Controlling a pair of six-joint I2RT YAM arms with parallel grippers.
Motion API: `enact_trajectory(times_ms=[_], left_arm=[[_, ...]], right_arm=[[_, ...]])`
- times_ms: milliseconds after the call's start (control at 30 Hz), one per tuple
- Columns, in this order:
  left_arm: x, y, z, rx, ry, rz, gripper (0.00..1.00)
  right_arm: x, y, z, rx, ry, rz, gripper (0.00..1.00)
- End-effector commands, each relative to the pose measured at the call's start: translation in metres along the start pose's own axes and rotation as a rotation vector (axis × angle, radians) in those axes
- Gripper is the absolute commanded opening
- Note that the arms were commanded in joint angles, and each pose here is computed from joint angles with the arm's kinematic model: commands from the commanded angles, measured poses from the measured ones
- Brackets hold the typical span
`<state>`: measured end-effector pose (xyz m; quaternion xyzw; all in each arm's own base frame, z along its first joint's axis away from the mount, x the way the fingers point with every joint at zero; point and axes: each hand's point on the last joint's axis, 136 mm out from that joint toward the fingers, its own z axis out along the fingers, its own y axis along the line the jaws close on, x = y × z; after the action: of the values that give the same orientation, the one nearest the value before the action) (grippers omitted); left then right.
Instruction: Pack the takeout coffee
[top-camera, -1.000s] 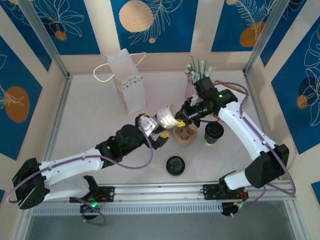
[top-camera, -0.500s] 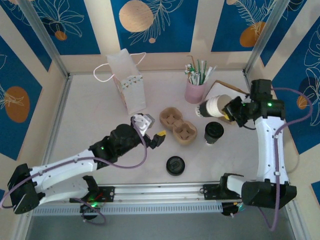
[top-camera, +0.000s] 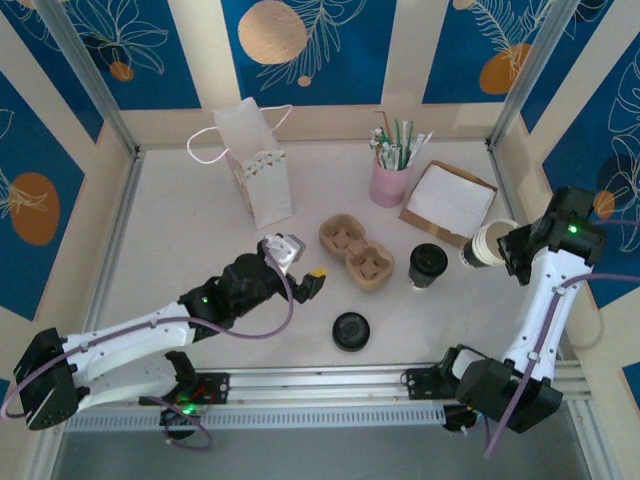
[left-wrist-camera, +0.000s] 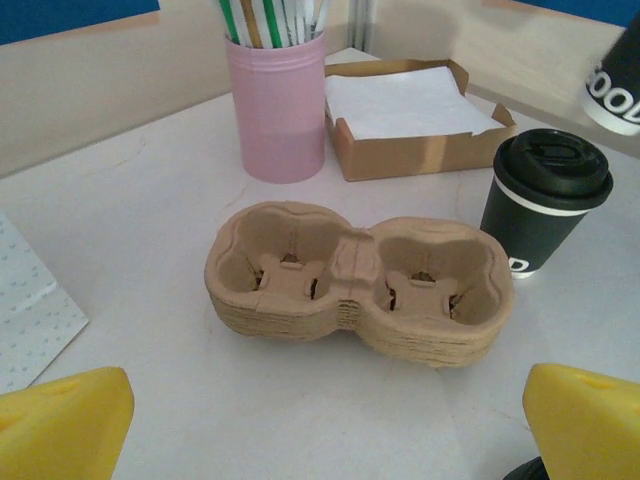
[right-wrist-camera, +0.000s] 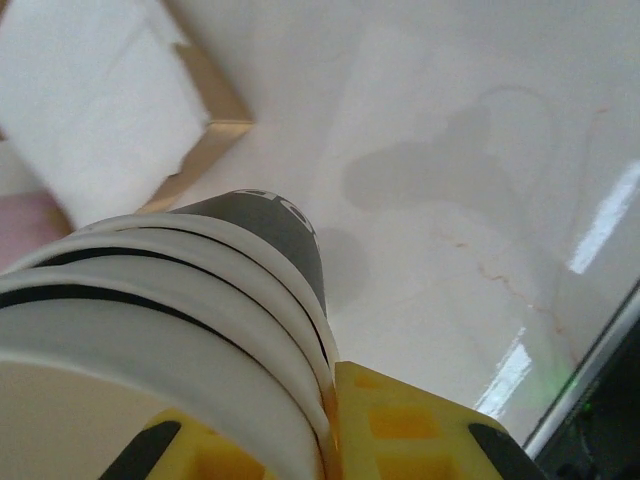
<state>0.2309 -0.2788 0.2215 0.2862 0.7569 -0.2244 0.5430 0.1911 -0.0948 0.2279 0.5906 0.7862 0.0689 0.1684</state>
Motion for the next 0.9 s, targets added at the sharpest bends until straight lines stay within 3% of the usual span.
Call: enact_trajectory(times_ms=[0, 167, 433, 533, 867], left_arm=[[-0.003, 0.008, -0.002, -0.022, -0.019, -0.028, 1.00], [-0.001, 0.010, -0.002, -0.021, -0.021, -0.037, 1.00], [0.003, 0.009, 0.004, -0.016, -0.007, -0.044, 1.00], [0.006, 0.009, 0.006, -0.016, 0.001, -0.043, 1.00], [0.005, 0.010, 0.005, -0.021, 0.002, -0.047, 1.00]], right_arm=[[-0.005, -0.020, 0.017, 0.087, -0.011, 0.056, 0.14], [-0.009, -0.039, 0.044, 0.190, 0.002, 0.108, 0.14], [-0.032, -0.052, 0.061, 0.284, -0.084, 0.148, 0.15], [-0.037, -0.055, 0.068, 0.304, -0.089, 0.151, 0.25], [-0.034, -0.053, 0.088, 0.297, -0.013, 0.152, 0.30]])
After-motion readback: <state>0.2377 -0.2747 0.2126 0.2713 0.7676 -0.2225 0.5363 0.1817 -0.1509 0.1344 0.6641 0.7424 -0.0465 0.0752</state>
